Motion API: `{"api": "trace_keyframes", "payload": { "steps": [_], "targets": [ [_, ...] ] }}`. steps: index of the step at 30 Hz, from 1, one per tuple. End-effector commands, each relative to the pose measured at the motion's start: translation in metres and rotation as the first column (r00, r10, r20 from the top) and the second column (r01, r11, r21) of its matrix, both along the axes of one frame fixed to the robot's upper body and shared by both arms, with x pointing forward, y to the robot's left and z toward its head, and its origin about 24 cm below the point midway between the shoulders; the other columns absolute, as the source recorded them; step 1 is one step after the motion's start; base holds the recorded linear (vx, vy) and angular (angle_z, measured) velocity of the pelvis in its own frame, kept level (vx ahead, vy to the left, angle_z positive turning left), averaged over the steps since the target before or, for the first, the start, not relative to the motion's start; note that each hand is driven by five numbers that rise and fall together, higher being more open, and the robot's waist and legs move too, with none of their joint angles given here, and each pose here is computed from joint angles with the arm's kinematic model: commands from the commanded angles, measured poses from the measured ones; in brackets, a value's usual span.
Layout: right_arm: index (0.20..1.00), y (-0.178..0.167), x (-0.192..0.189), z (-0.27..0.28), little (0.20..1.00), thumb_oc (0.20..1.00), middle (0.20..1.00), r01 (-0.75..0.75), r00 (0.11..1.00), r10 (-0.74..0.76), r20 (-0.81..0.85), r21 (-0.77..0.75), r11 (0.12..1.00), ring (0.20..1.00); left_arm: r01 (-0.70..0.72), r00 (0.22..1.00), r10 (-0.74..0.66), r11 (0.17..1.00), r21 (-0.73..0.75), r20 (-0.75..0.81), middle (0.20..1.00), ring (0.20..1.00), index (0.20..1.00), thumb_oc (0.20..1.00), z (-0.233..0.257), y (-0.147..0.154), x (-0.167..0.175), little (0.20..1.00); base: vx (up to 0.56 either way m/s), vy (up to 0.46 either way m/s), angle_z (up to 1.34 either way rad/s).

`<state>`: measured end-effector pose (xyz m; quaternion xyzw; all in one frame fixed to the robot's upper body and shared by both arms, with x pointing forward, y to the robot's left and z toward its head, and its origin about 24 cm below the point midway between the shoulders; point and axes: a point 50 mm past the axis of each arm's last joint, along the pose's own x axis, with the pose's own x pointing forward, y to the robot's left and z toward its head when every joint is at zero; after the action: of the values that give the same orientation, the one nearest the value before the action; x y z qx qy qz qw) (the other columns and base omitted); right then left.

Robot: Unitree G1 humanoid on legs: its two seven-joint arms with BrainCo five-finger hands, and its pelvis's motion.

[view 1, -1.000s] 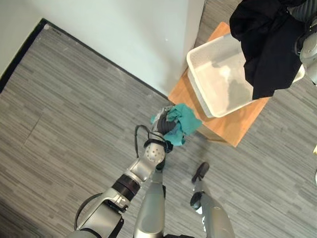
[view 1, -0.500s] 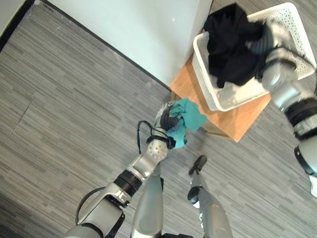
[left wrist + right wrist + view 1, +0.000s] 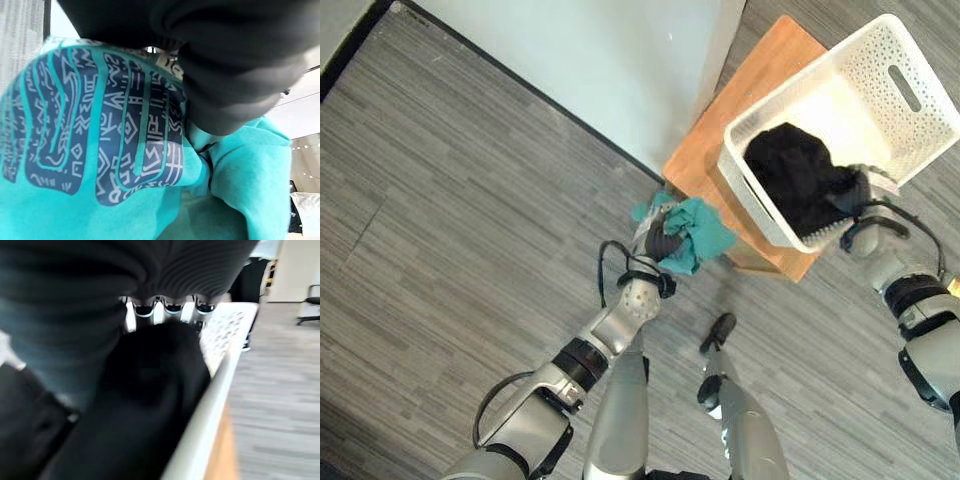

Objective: Pick up bed clothes into laundry basket.

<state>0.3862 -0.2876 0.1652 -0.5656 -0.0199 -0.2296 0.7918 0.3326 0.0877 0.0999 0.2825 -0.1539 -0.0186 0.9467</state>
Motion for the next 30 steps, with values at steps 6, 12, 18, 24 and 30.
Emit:
{"api": "trace_keyframes", "payload": {
  "steps": [6,12,18,24,30],
  "targets": [
    [1.000,-0.034,-0.014,0.096,1.000,1.000,1.000,0.067,0.959,-0.046,0.279,-0.068,0.995,1.000,0.049,0.996,-0.043,0.996,-0.077,0.079,0.200,0.200,0.200,0.200,0.014,-0.013,-0.005,0.200,0.02,-0.011,-0.10],
    [1.000,-0.002,-0.026,0.111,1.000,1.000,1.000,-0.125,0.896,0.152,0.417,-0.091,0.988,1.000,-0.057,0.995,0.063,0.996,-0.067,0.082,0.200,0.200,0.200,0.200,0.009,0.013,-0.005,0.200,0.03,-0.014,-0.12],
    [1.000,-0.020,-0.047,0.057,1.000,1.000,1.000,-0.120,0.918,0.093,0.385,0.047,0.992,1.000,-0.041,0.980,0.061,0.994,-0.104,0.192,0.200,0.200,0.200,0.200,0.035,0.027,-0.017,0.200,0.04,-0.029,0.00],
    [1.000,-0.022,-0.109,-0.170,1.000,1.000,1.000,0.180,0.939,-0.058,-0.339,0.343,0.922,1.000,0.182,0.894,-0.141,0.982,-0.055,0.425,0.200,0.200,0.200,0.200,0.103,-0.016,-0.024,0.200,0.00,-0.020,0.06],
    [1.000,-0.010,-0.227,-0.281,1.000,1.000,1.000,0.468,0.576,-0.066,-0.815,0.263,0.844,1.000,0.329,0.746,-0.241,0.944,-0.029,0.621,0.200,0.200,0.200,0.200,0.179,-0.058,-0.033,0.200,0.03,-0.030,0.13]
  ]
}}
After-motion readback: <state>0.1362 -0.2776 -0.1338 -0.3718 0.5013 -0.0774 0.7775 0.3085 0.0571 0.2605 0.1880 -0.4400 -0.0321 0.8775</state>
